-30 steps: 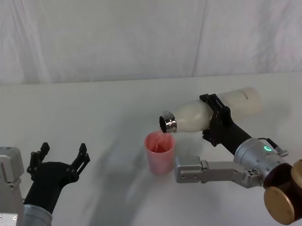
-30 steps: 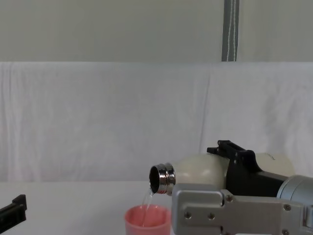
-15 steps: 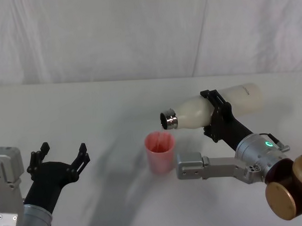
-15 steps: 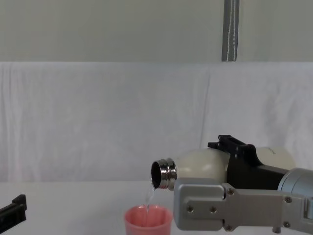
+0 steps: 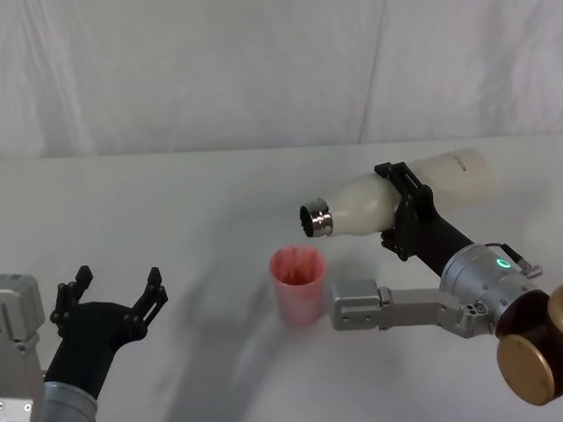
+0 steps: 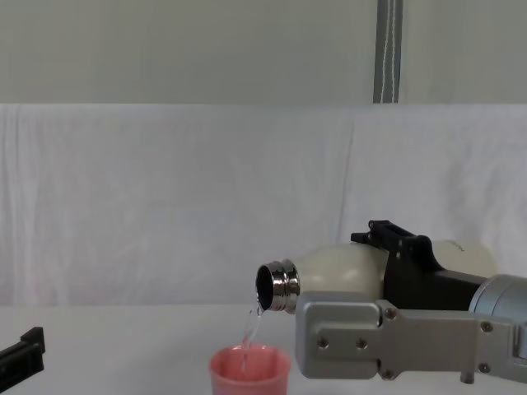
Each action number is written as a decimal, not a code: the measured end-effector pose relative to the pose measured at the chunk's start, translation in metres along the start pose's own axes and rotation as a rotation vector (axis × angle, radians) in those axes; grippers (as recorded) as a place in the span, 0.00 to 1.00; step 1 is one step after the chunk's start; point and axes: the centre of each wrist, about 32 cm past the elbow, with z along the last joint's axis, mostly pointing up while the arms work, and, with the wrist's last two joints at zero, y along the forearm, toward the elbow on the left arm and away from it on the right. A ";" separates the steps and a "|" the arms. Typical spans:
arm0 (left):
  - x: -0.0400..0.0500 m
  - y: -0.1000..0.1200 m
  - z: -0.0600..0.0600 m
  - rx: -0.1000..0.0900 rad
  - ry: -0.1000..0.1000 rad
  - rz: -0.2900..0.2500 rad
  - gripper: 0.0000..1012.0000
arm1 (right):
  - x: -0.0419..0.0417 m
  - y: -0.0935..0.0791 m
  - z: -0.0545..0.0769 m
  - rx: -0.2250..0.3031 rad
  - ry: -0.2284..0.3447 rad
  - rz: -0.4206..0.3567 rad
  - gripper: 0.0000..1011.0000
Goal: Grasp the thermos with one hand and pour water into the cup lid.
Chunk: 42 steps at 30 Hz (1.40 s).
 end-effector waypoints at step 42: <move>0.0000 0.000 0.000 0.000 0.000 0.000 0.99 | 0.0048 -0.009 0.002 0.013 0.232 -0.033 0.94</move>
